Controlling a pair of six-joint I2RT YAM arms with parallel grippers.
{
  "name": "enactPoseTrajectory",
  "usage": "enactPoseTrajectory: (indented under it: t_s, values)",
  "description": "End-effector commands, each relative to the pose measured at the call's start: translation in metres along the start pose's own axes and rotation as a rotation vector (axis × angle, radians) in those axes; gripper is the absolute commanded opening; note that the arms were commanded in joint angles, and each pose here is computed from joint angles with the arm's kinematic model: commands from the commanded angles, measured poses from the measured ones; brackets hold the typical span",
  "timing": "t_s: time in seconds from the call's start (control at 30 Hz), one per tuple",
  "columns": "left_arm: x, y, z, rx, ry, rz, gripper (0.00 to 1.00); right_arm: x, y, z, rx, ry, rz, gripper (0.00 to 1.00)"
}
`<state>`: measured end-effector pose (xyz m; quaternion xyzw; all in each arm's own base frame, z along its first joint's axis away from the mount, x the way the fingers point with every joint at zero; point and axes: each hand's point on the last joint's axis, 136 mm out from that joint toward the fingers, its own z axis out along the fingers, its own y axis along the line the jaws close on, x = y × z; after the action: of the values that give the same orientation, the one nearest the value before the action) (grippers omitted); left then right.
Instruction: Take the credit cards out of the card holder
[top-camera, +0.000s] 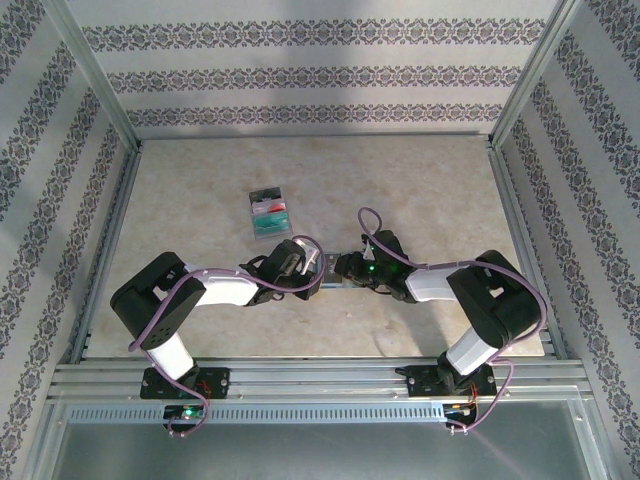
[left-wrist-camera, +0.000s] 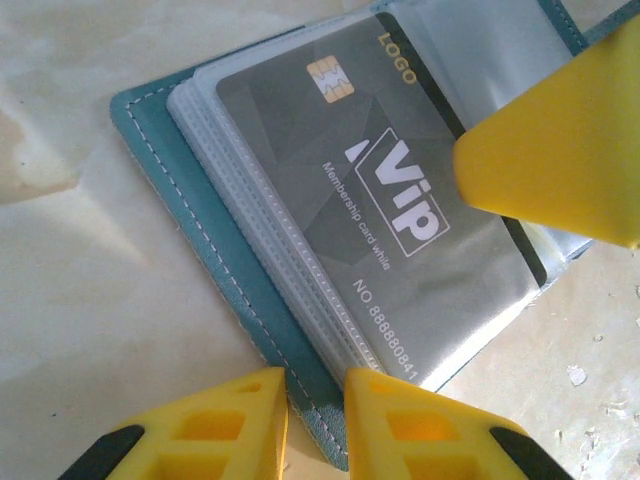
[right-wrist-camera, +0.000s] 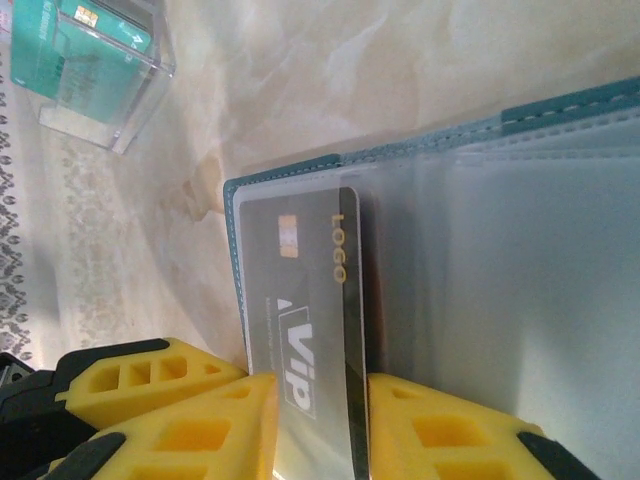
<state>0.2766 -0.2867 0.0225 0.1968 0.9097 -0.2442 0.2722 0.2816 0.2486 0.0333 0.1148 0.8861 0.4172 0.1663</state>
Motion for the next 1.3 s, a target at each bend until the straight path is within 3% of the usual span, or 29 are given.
enactPoseTrajectory:
  t_s: [0.0,0.57,0.87,1.27]
  values:
    - [-0.004,-0.014,0.004,0.038,-0.002,0.006,0.23,0.006,0.019,0.001,-0.102,0.029,-0.016,0.27]
    - [0.003,-0.003,0.006,-0.020,0.021,-0.022,0.18,-0.011,0.024,-0.026,-0.200,-0.042,0.021,0.19]
    - [0.003,-0.002,0.005,-0.025,0.020,-0.024,0.16,-0.015,0.014,-0.027,-0.184,-0.054,0.040,0.11]
    - [0.001,-0.003,0.006,-0.025,0.021,-0.023,0.15,-0.020,0.012,-0.032,-0.190,-0.066,0.051,0.16]
